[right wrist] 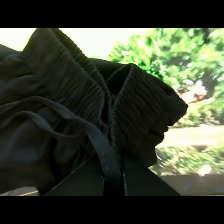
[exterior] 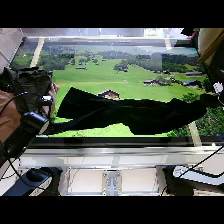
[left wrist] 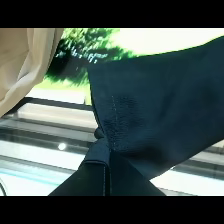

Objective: Fold the clothes and pants, and hang the long-sleeved shirts on hangers.

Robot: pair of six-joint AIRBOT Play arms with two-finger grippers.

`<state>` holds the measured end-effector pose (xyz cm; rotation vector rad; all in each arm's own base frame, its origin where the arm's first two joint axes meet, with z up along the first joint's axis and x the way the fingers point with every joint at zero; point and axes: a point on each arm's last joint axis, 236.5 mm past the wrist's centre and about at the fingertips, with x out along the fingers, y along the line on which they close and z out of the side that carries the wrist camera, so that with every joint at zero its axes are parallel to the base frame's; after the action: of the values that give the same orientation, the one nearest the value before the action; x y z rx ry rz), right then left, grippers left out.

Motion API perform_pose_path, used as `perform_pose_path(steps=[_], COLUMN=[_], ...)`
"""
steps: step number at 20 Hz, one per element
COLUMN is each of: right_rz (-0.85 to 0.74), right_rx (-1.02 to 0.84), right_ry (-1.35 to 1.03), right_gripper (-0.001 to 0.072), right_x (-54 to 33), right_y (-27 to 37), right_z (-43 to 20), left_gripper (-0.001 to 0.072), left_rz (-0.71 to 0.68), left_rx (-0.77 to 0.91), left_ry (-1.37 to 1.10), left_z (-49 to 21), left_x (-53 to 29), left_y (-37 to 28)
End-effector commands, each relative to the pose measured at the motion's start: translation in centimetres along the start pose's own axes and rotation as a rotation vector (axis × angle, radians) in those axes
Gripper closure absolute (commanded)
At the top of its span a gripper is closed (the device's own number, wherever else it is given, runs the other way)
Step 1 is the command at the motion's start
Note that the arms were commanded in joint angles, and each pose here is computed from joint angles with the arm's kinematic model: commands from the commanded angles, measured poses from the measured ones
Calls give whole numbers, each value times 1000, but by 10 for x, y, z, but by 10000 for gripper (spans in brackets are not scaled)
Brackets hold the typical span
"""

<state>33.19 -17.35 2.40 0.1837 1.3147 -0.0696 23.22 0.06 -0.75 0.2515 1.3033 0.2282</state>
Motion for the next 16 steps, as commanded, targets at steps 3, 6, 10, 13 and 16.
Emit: perform_pose_path(steps=[3, 6, 10, 13, 16], right_rz=[-45, -85, -130, -85, -10], right_rx=[99, 130, 153, 169, 157], right_ry=[-1, -47, -80, -33, 72], right_gripper=[678, 679, 679, 480, 195], right_x=[33, 29, 24, 25, 21], right_y=[-40, -64, -90, -83, -62], right_z=[-28, -27, -30, -44, -68], left_gripper=[703, 703, 702, 553, -9], left_rz=[62, 87, 95, 35, -28], left_rx=[-65, -94, -138, -159, -187], left_ry=[56, 19, 28, 24, -5], left_z=[-15, -4, -5, -3, 9], left_x=[31, 36, 39, 39, 32], left_y=[21, 35, 45, 31, 19])
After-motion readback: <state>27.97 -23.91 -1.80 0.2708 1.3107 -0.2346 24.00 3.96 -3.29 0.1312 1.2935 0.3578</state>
